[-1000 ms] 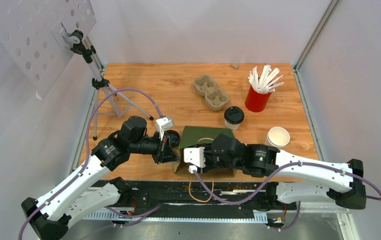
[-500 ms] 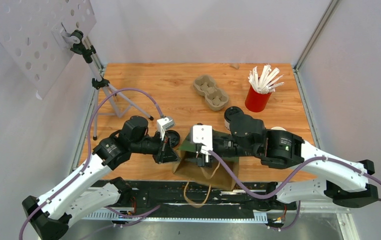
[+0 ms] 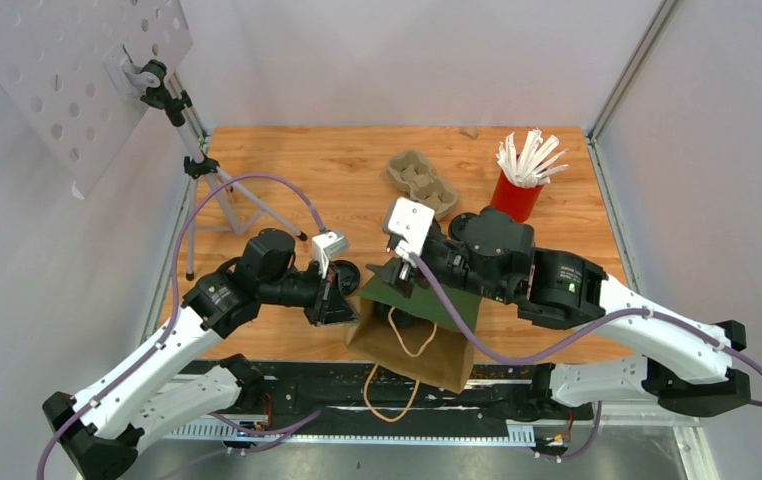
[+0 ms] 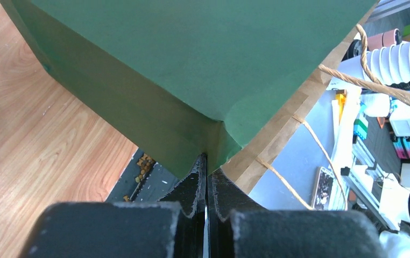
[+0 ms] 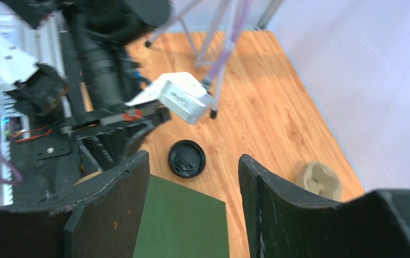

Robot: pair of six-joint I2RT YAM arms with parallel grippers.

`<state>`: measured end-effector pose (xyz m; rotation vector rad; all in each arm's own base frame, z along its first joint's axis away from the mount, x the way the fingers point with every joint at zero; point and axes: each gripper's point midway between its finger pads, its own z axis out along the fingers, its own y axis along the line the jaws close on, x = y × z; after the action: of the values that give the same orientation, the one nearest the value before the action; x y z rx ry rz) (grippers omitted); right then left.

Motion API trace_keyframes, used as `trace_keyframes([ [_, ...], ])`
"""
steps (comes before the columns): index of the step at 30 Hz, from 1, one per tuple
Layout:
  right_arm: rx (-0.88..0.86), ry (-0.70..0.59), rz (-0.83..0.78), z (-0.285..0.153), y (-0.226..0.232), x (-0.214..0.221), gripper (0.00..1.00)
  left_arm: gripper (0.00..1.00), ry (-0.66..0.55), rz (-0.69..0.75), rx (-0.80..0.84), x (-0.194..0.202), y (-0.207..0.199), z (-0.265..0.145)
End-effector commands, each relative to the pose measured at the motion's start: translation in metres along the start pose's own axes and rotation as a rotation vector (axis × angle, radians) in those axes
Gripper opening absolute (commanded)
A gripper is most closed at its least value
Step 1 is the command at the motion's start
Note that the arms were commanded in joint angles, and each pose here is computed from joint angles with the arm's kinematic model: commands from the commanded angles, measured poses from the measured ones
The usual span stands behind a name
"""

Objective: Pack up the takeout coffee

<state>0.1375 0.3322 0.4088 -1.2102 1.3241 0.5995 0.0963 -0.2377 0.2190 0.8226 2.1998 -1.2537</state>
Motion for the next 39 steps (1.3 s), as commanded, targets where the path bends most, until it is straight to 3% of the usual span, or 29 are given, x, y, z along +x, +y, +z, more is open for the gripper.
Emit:
trace_keyframes([
  [1,0.271,0.066,0.165,-0.006,-0.060,0.019,0.61,0.00,-0.039,-0.002,0.012,-0.015,-0.014,-0.009],
  [8,0.482,0.387,0.336,-0.012,-0.130,0.122,0.65,0.00,-0.017,-0.011,-0.022,-0.014,-0.011,-0.013],
  [14,0.563,0.660,0.436,-0.021,-0.151,0.215,0.79,0.00,-0.015,-0.016,-0.046,-0.017,-0.011,-0.017],
  [20,0.523,0.826,0.614,-0.033,-0.160,0.282,0.90,0.00,-0.006,-0.019,-0.054,-0.015,-0.011,-0.019],
  [26,0.467,0.898,0.752,-0.040,-0.162,0.318,0.97,0.00,-0.005,-0.015,-0.066,-0.017,-0.009,-0.019],
  [39,0.451,0.964,0.763,-0.036,-0.165,0.340,0.95,0.00,-0.010,-0.018,-0.075,-0.021,-0.009,-0.018],
])
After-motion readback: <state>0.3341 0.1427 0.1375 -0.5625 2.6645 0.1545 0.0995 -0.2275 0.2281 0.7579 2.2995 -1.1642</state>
